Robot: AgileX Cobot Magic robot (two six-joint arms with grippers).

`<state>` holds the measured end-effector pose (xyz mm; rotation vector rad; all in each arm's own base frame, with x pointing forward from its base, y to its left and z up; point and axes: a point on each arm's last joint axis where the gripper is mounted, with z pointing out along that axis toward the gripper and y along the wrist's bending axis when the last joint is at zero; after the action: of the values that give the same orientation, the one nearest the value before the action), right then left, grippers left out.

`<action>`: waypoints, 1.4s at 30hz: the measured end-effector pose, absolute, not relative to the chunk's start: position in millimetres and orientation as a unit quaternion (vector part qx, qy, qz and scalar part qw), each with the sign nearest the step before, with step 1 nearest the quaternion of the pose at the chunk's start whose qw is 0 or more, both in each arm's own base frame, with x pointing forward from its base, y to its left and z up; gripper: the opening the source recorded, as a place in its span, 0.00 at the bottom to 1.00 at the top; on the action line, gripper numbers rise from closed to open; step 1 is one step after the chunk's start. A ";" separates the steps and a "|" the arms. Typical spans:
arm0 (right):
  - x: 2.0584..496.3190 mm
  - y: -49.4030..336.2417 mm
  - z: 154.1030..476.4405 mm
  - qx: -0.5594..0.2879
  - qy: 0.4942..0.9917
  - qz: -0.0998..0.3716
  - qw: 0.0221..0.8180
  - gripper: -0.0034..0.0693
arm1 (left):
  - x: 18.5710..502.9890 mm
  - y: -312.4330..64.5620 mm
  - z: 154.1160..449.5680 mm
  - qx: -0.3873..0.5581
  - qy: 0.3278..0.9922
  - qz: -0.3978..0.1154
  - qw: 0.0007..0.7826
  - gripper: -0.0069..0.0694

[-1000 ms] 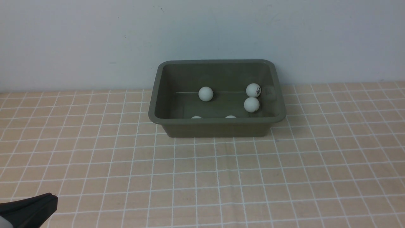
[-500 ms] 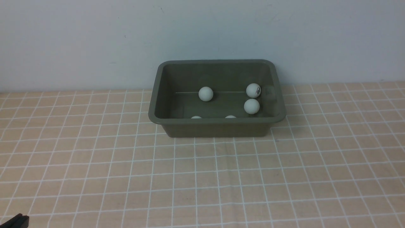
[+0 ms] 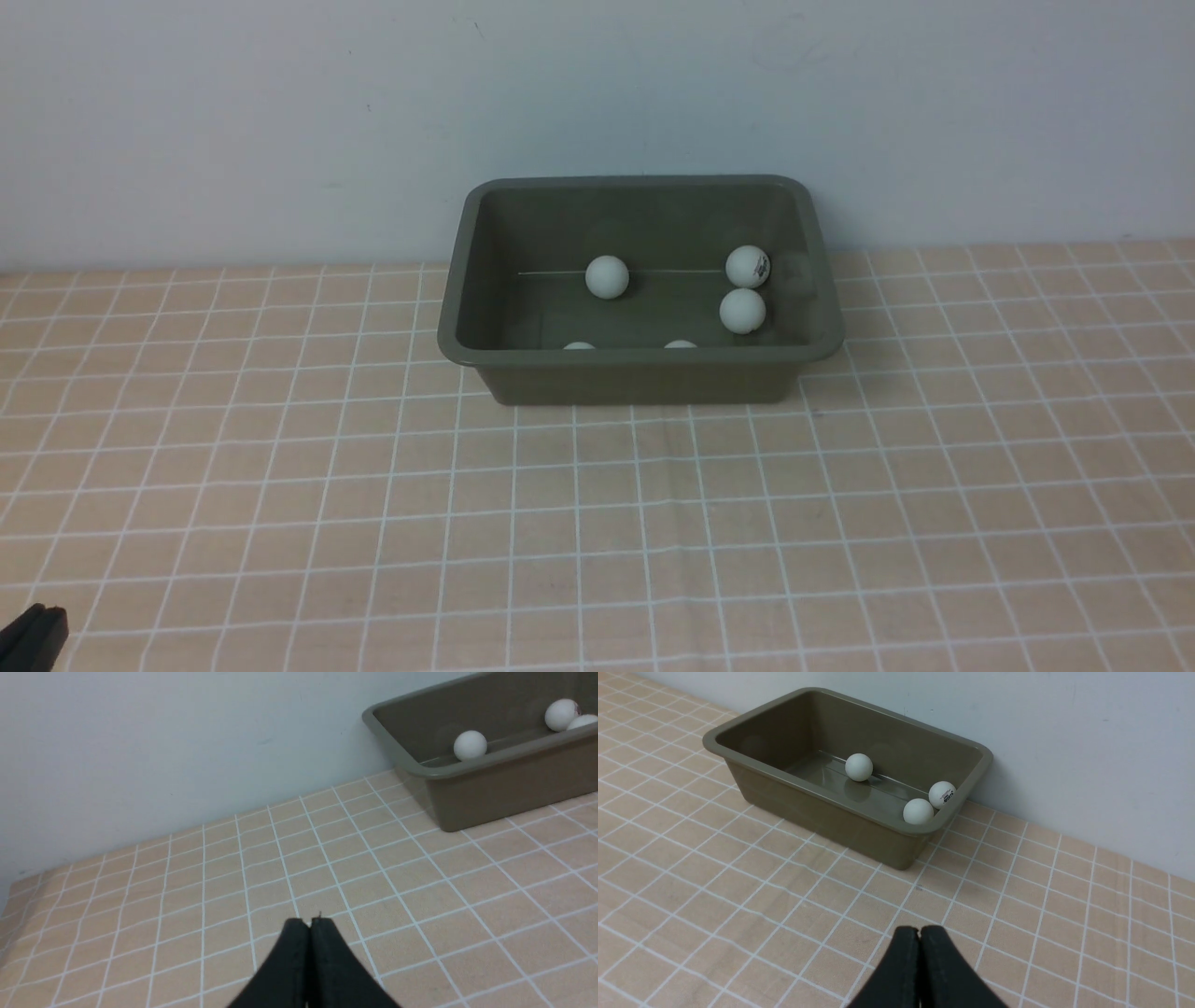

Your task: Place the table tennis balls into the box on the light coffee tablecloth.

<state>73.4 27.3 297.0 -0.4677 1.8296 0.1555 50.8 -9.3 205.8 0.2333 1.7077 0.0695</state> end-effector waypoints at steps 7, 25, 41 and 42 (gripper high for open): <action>73.4 27.3 297.0 -0.200 0.784 0.067 0.584 0.02 | 52.8 -5.5 188.7 0.054 0.775 0.014 0.629 0.00; 73.4 27.3 296.9 -0.200 0.784 0.067 0.583 0.02 | 53.7 -1.1 174.4 0.006 0.793 0.005 0.610 0.00; 73.4 27.3 296.9 -0.200 0.784 0.067 0.583 0.02 | 53.7 -1.2 174.4 0.006 0.793 0.004 0.610 0.00; 73.4 27.3 296.9 -0.200 0.784 0.067 0.583 0.02 | 53.7 -1.2 174.4 0.006 0.793 0.004 0.610 0.00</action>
<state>73.4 27.3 296.9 -0.4678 1.8304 0.1554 53.7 -1.2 174.4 0.0135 1.8299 0.0099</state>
